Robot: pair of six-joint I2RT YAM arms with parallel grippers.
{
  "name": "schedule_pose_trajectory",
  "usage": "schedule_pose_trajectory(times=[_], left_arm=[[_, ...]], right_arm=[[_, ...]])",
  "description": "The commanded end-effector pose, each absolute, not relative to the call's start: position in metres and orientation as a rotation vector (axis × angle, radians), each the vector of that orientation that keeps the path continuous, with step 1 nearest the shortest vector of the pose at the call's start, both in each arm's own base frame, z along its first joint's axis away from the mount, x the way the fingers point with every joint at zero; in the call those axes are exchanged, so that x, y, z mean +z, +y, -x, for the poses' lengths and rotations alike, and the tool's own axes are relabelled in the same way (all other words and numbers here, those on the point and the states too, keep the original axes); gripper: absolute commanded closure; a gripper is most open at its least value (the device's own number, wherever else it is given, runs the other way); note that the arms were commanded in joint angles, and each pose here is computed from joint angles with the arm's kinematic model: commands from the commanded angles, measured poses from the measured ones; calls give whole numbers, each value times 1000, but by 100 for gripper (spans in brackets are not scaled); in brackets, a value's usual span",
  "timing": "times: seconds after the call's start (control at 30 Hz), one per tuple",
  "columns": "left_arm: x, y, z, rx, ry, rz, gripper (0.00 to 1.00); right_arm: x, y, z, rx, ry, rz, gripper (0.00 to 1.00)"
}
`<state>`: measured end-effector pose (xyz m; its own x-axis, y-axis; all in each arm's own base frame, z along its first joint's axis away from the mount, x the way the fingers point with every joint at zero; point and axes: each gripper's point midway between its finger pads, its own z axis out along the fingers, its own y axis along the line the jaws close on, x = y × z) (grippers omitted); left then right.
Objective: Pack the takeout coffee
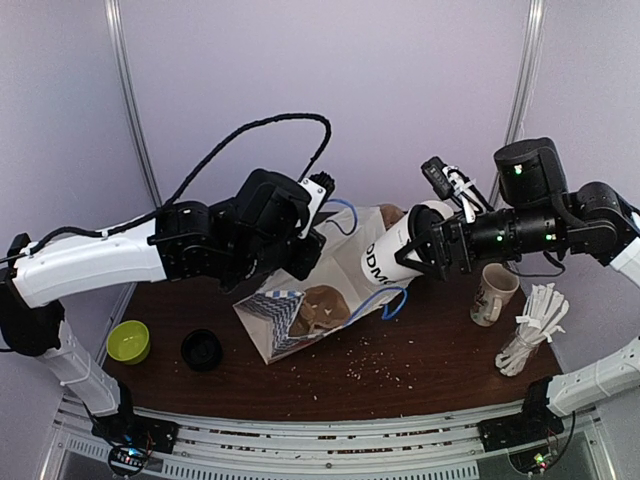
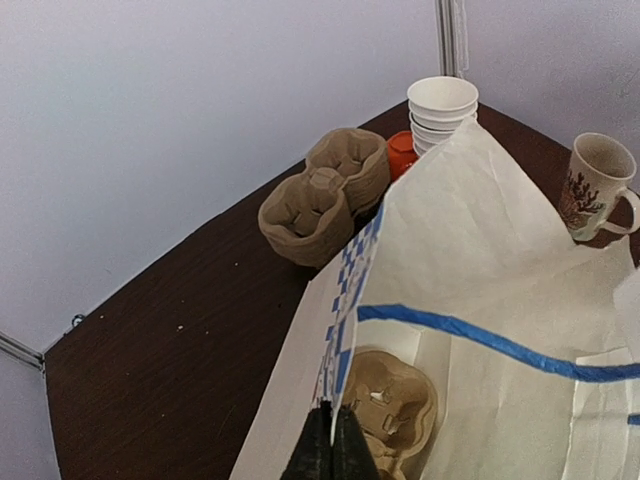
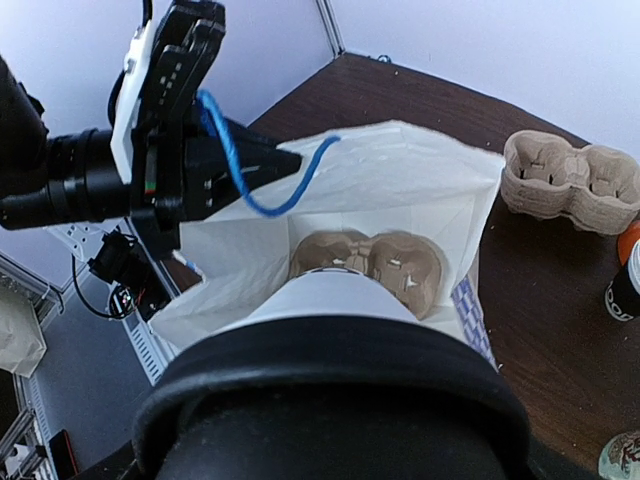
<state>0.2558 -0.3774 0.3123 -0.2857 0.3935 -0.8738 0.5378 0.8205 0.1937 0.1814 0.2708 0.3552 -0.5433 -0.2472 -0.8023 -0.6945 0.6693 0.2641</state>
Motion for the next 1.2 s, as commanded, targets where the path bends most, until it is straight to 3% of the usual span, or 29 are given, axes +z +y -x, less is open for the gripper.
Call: schedule_pose_trajectory(times=[0.0, 0.8, 1.17], left_arm=[[352, -387, -249, -287, 1845, -608, 100], [364, -404, -215, -668, 1825, -599, 100], [347, -403, -208, -698, 1862, -618, 100]], right_arm=[[396, 267, -190, 748, 1972, 653, 14], [273, 350, -206, 551, 1991, 744, 16], [233, 342, -231, 362, 1945, 628, 16]])
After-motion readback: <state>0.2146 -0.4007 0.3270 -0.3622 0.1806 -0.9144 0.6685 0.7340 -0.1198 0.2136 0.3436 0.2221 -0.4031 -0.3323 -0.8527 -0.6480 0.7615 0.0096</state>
